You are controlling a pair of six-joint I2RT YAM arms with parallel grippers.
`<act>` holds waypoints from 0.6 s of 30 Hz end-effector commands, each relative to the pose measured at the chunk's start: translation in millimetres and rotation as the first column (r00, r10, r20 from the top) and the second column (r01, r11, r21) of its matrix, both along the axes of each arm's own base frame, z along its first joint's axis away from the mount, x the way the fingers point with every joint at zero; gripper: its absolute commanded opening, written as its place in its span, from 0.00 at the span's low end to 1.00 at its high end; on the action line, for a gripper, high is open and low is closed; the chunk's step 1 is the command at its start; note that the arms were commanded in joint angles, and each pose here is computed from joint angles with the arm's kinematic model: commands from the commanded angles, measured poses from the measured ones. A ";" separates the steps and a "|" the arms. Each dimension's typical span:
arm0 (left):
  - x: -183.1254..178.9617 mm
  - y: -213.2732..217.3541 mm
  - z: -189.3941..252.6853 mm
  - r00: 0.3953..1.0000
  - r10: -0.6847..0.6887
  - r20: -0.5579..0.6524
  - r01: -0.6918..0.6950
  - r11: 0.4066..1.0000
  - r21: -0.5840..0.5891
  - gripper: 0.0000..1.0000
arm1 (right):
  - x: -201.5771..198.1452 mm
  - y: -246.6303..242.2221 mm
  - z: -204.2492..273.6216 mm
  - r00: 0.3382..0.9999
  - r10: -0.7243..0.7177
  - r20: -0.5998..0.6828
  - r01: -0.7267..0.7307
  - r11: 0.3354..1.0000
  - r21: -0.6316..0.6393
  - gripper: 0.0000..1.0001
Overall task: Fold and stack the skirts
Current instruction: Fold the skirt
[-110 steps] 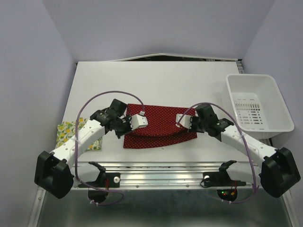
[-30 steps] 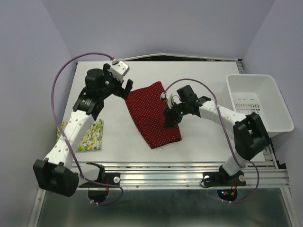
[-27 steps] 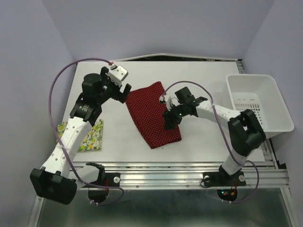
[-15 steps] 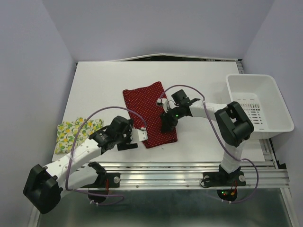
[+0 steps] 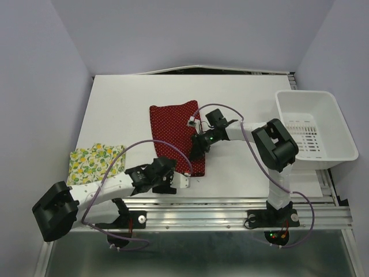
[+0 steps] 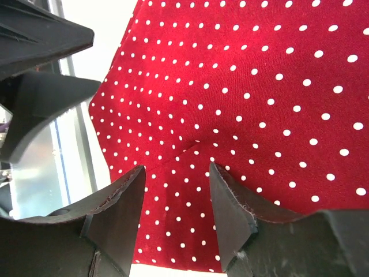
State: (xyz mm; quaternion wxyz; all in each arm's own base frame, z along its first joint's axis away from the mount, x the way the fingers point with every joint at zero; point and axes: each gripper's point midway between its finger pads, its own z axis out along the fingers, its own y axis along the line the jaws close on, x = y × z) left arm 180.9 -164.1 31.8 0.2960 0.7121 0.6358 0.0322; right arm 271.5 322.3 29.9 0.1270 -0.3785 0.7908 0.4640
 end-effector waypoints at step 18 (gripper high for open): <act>11.7 -57.2 -11.9 0.985 0.047 0.164 -0.037 0.997 -0.063 0.87 | -18.3 -23.0 -64.2 0.994 -0.045 -0.100 0.025 0.980 -0.195 0.54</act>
